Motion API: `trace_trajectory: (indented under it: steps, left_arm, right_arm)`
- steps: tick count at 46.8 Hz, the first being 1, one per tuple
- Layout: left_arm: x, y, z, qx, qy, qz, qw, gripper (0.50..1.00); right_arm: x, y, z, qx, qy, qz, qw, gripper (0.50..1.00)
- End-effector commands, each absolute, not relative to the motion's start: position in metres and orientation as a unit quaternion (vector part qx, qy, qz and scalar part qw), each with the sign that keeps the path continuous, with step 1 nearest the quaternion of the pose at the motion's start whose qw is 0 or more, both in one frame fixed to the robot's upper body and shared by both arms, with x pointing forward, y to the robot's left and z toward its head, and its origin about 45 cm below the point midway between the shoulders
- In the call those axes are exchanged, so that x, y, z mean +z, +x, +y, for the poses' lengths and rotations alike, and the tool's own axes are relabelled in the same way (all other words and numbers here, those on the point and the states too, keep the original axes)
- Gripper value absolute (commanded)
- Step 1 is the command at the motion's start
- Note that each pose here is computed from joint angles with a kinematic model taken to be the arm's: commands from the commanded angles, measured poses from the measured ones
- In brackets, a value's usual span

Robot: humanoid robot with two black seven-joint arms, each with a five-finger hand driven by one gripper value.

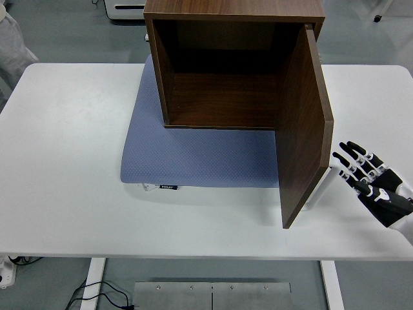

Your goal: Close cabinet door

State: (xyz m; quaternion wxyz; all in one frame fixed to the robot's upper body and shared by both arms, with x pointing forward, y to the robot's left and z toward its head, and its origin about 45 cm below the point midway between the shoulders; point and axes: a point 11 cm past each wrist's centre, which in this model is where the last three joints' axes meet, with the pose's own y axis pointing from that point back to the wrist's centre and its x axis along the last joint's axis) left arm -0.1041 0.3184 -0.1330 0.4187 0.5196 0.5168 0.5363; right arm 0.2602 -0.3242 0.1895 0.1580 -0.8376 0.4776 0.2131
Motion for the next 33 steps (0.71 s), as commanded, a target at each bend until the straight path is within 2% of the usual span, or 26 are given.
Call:
trace_trajectory:
  steps: [1, 33]
  left_arm:
    - [-0.133, -0.104, 0.318, 0.536, 0.52, 0.517, 0.419, 1.0]
    - [-0.133, -0.104, 0.318, 0.536, 0.52, 0.517, 0.419, 1.0]
  right_arm:
    - [0.191, 0.264, -0.318, 0.212, -0.843, 0.469, 0.158, 1.0]
    - [0.196, 0.292, -0.276, 0.206, -0.88, 0.408, 0.129, 1.0]
